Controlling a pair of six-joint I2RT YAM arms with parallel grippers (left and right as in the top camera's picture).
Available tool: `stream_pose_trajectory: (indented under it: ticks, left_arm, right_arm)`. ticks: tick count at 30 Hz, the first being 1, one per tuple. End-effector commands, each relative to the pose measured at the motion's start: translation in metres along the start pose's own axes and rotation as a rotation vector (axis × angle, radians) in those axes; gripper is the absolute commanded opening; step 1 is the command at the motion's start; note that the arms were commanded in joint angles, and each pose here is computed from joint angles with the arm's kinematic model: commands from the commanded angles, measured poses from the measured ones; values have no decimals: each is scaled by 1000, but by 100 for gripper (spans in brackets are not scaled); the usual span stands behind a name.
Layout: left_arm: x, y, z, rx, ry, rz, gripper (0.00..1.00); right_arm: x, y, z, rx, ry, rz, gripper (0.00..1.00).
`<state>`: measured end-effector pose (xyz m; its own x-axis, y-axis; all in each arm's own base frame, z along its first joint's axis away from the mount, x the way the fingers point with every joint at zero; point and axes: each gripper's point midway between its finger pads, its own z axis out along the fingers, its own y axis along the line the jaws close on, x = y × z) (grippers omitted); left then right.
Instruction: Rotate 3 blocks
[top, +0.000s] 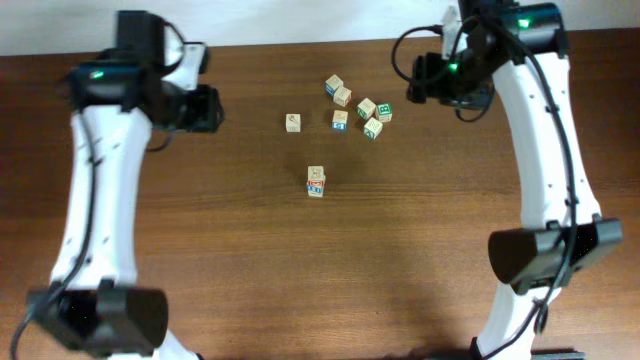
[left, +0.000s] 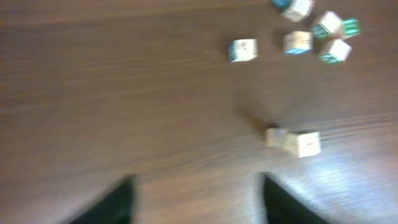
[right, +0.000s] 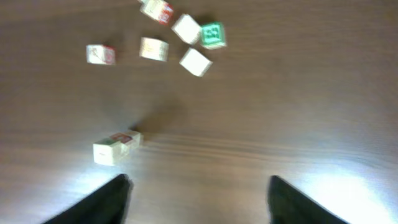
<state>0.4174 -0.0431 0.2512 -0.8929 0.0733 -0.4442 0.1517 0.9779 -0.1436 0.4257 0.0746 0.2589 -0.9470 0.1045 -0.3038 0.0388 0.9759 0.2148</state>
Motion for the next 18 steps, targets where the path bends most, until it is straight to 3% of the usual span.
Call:
stream_pose_trajectory:
  ticks: [1,3,10,18]
  left_arm:
    - [5,36,-46,-164,-60,-16,99]
    - [5,42,-50,-177,-66,-27,99]
    - [5,45,-49,-179,-63,-33,99]
    - [5,44,-49,-179,-64,-32,99]
  right_arm:
    - [4,-17,-64,119,-146,-9,91]
    - [13,-20,-81,134,-165,-9,98]
    - [46,-15,-135,99,-231,-16,98]
    - [74,20,-179,-111,-308,-54,98]
